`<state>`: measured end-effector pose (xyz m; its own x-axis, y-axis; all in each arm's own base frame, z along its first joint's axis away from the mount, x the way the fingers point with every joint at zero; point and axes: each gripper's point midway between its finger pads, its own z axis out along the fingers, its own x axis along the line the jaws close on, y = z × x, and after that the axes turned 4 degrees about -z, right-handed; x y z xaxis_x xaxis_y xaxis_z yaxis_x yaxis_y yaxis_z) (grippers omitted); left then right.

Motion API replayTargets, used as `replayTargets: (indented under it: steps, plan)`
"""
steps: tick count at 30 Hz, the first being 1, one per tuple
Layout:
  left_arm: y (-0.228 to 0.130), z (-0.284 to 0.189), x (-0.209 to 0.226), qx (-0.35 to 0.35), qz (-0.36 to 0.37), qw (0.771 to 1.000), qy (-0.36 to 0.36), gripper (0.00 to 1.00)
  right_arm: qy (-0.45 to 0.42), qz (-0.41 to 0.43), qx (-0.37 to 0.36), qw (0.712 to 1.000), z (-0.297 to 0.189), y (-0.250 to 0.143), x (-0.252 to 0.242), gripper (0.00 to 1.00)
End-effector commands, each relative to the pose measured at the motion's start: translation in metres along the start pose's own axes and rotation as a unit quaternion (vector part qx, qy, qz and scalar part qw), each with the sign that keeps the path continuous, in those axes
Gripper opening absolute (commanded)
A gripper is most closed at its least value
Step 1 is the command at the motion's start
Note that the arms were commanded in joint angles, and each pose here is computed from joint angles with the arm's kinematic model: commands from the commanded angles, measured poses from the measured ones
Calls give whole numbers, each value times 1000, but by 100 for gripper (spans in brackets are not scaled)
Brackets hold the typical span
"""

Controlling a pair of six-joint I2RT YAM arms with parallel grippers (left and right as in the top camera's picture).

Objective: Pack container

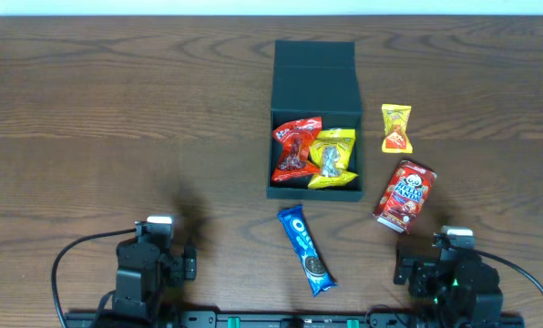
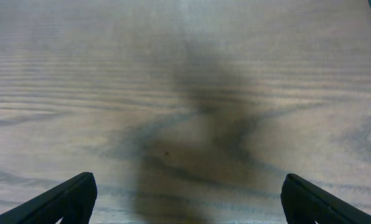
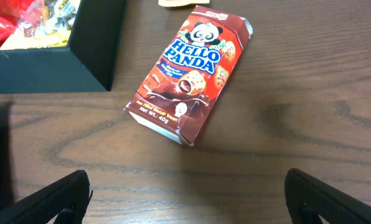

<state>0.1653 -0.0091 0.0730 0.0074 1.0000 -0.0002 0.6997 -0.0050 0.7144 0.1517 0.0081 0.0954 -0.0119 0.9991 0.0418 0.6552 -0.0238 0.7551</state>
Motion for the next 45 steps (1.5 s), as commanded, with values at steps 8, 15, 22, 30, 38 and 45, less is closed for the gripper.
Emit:
replayTargets:
  steps: [8,15,22,30,38,45]
  plan:
    - [-12,6,-1,-15,11,1000,-7,95,-3,-5,1,1000,0,-2,-1,99]
    - [-11,6,3,-17,10,1000,6,95,-3,-5,1,1000,0,-2,-1,99]
    - [-11,6,3,-17,10,1000,6,95,-3,-5,1,1000,0,-2,-1,99]
    - [-11,6,3,-17,10,1000,6,95,-3,-5,1,1000,0,-2,-1,99]
    - [-11,6,3,-17,10,1000,6,95,-3,-5,1,1000,0,-2,-1,99]
    - [-11,6,3,-17,10,1000,6,95,-3,-5,1,1000,0,-2,-1,99]
